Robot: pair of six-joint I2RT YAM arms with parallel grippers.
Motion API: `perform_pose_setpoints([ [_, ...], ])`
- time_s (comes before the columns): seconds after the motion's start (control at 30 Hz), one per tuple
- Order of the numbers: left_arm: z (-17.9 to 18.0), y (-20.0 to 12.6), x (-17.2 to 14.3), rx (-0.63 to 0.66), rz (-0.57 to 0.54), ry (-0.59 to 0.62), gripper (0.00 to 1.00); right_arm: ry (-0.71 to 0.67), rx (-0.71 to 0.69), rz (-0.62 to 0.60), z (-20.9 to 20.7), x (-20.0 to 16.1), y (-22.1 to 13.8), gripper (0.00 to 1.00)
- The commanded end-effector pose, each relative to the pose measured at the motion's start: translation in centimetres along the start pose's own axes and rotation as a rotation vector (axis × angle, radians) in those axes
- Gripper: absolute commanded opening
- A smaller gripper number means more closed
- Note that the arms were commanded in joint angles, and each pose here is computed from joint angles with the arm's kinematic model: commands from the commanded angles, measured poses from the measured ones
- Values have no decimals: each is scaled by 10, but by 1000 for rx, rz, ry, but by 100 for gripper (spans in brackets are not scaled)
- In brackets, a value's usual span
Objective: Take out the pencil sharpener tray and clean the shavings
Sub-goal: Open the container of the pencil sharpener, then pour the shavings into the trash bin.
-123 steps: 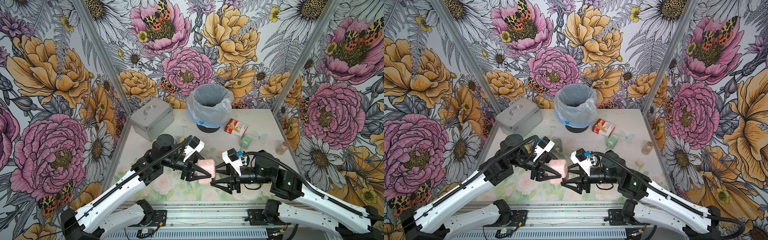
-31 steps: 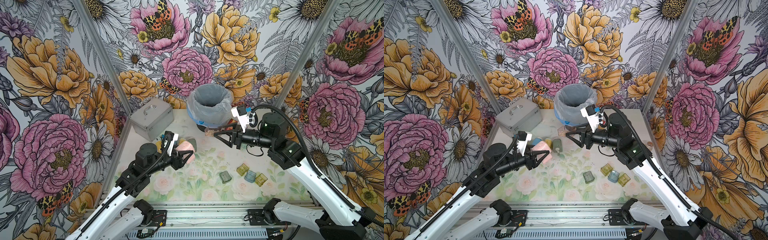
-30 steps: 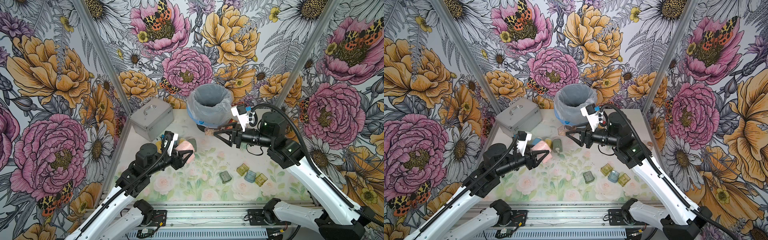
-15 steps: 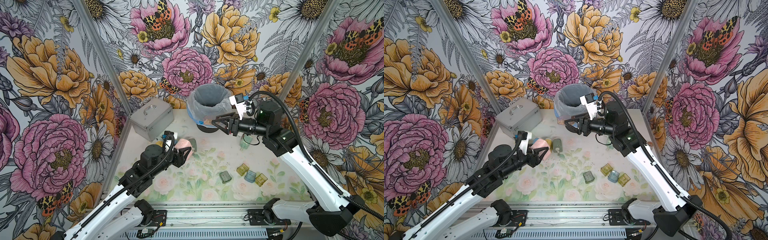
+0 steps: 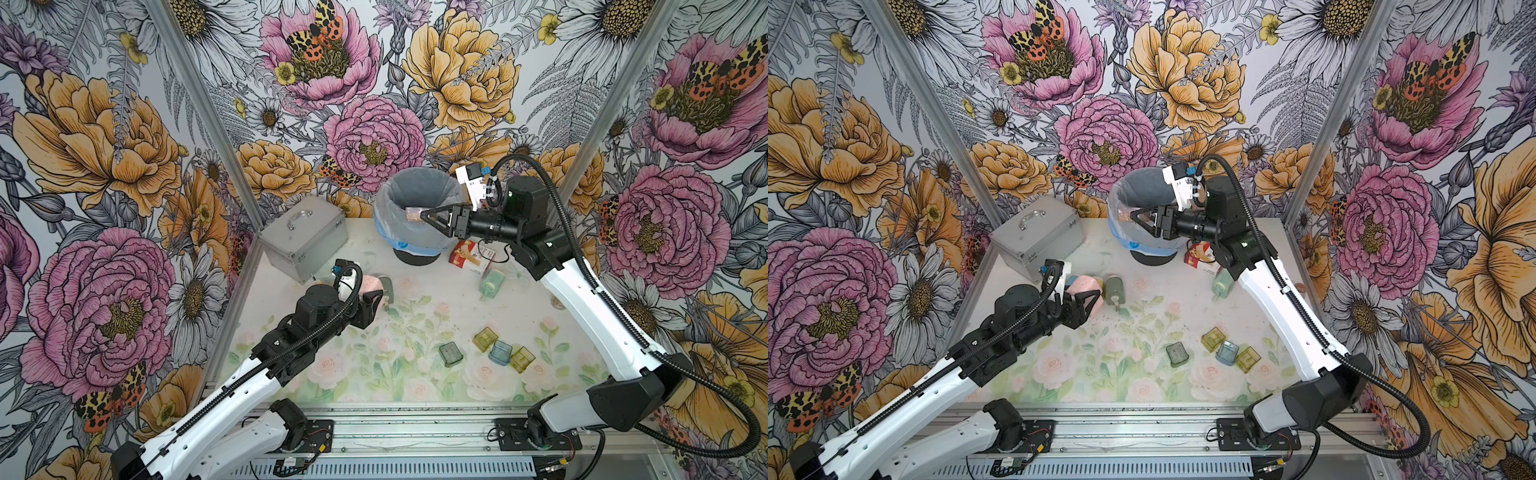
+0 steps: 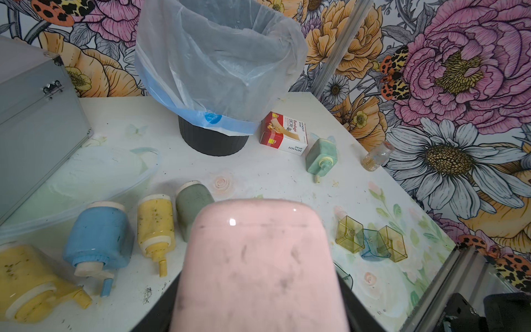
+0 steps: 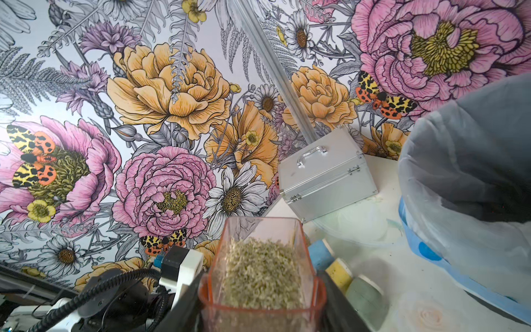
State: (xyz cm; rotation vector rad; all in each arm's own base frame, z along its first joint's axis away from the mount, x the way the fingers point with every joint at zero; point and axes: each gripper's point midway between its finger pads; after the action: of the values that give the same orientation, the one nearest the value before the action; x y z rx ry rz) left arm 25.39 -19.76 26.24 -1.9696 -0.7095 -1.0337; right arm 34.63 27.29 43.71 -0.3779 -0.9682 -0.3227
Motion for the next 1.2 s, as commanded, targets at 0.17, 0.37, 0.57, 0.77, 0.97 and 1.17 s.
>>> perform_pose_setpoints([
  [0.17, -11, 13, 28, 1, -89, 38, 22, 143, -24, -23, -32, 21, 14, 50],
  [0.37, -17, 32, 30, -7, -90, 42, 21, 237, -36, -28, -55, 31, 28, 50],
  [0.57, -19, 47, 29, 6, -83, 62, 21, 328, -34, -42, -69, 41, 39, 50],
  [0.77, -20, 60, 27, 19, -82, 64, 20, 395, -25, -58, -79, 48, 48, 50],
  [0.97, -23, 74, 22, 33, -74, 82, 20, 484, -23, -79, -92, 52, 53, 50],
  [1.17, -23, 89, 16, 72, -78, 95, 20, 571, -28, -103, -105, 56, 54, 51],
])
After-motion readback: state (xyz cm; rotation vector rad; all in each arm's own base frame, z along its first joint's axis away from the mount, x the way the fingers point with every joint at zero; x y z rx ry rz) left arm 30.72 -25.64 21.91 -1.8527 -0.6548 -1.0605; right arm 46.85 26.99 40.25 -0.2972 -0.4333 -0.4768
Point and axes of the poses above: each gripper's point midway between its finger pads, its own y axis out along the fingers, its own z axis along the line the jaws close on, x = y × z, and after that the axes turned 5 degrees about -y, right-handed
